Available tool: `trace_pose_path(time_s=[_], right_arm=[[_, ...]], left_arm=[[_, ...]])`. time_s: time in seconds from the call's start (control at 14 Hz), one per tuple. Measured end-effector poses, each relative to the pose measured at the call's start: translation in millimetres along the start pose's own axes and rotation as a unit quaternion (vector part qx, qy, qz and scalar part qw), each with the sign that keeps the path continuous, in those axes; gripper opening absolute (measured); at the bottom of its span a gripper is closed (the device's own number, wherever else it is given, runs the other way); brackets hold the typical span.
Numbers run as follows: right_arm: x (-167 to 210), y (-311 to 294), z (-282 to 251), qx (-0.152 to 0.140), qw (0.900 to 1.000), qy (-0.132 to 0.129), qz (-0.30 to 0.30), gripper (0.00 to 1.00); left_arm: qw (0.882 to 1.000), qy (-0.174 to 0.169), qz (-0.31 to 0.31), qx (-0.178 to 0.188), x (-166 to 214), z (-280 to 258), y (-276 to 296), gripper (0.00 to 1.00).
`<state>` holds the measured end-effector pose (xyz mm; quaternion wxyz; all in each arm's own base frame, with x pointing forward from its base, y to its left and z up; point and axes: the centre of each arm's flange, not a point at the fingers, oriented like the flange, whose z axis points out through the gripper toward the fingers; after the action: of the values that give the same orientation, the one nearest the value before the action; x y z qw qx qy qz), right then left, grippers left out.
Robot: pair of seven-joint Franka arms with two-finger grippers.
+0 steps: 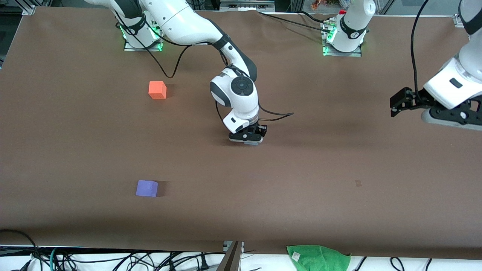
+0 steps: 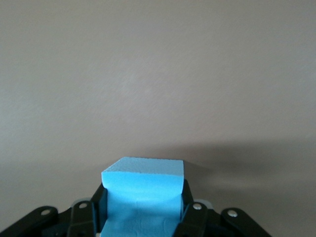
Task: Place blue block between orange and purple blocks
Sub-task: 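Grasp the light-blue cube with the right gripper while the left withdraws, then carry the cube with the right gripper between orange and purple cubes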
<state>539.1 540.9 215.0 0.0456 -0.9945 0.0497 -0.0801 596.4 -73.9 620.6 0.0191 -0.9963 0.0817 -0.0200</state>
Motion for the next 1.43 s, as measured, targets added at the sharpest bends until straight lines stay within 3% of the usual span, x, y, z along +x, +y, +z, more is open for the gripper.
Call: trace_pose_path(time_s=[0.14,0.36,0.71,1.07,1.43], right_arm=[[26.0,22.7,-9.1,-0.021,0.999,-0.013,-0.021,0.54],[76.3,77.4,-39.5,-0.044,0.994,-0.058,-0.079,0.54],[125.2,204.3,-68.8,-0.067,0.983,-0.099,-0.136,0.54],[109.7,329.2,-69.2,-0.075,0.978,-0.1,-0.165,0.53],[82.0,359.6,-44.0,-0.06,0.983,-0.095,-0.142,0.53]], left_arm=[[1.0,0.005,-0.004,0.0,-17.9,-2.5,1.8,1.0],[1.0,0.009,-0.006,0.005,-43.1,-4.1,4.8,1.0],[1.0,0.002,-0.025,-0.006,-49.5,4.2,-11.5,1.0],[0.999,0.0,-0.054,-0.006,-48.3,7.7,-13.7,1.0],[0.998,-0.005,-0.06,-0.015,-45.4,13.1,-12.0,1.0]])
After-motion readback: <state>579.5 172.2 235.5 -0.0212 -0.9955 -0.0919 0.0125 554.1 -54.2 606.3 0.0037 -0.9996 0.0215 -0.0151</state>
